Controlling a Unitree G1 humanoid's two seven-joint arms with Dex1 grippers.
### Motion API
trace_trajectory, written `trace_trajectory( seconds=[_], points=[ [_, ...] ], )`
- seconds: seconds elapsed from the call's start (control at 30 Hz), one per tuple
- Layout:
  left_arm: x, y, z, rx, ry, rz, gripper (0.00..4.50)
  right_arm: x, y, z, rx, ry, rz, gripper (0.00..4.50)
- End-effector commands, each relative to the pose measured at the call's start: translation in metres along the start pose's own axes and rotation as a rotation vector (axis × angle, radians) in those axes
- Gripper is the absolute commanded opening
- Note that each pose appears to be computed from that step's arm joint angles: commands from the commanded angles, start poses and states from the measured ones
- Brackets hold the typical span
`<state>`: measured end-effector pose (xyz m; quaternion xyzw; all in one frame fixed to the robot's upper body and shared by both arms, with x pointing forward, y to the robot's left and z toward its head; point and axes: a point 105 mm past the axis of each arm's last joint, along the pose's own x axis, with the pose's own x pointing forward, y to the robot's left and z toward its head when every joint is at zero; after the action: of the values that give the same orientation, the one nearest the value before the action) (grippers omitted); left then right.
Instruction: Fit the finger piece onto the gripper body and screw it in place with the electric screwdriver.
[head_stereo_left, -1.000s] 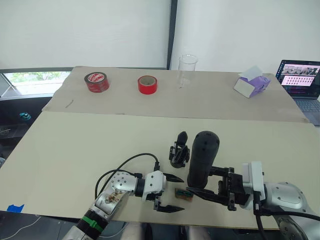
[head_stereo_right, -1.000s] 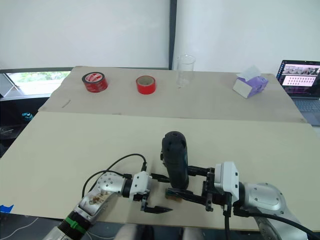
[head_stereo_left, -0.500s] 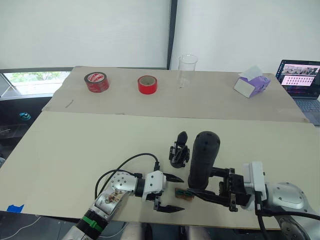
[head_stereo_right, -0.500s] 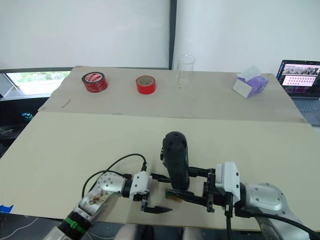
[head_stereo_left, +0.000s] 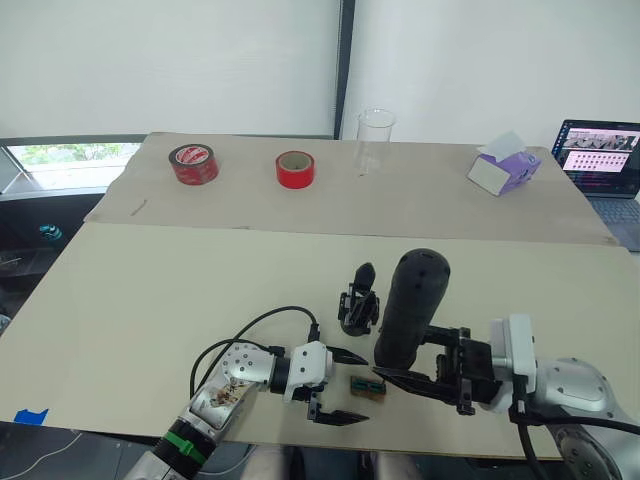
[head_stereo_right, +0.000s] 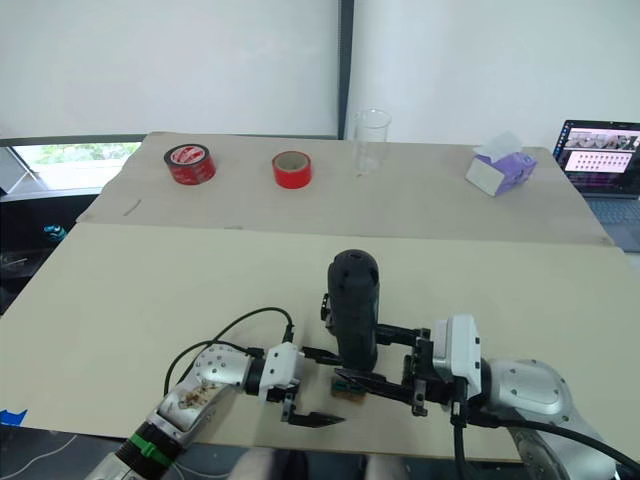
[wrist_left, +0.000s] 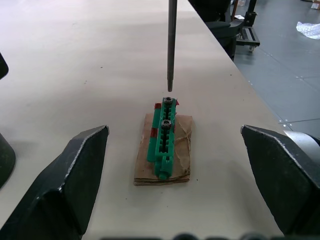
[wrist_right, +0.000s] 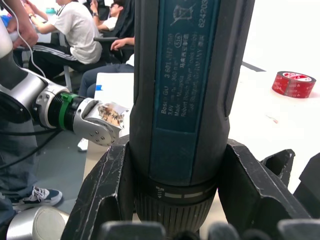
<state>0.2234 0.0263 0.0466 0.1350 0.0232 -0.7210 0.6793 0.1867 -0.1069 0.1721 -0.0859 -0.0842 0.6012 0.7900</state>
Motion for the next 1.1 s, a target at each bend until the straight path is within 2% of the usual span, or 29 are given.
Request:
trace_trajectory(
  seconds=[0.03,1.1],
  points=[
    [-0.0012,-0.0084,-0.0225,-0.084,0.063,-0.009,4.50,0.0019,0.0027,0.0102,-0.040,-0.040,0.017,1.91],
    [-0.0003,-0.0089,-0.0169,-0.085,0.058,-0.009,4.50,-0.0007,0.0024,0.0056,-0.046,-0.036,0.006,1.91]
  ],
)
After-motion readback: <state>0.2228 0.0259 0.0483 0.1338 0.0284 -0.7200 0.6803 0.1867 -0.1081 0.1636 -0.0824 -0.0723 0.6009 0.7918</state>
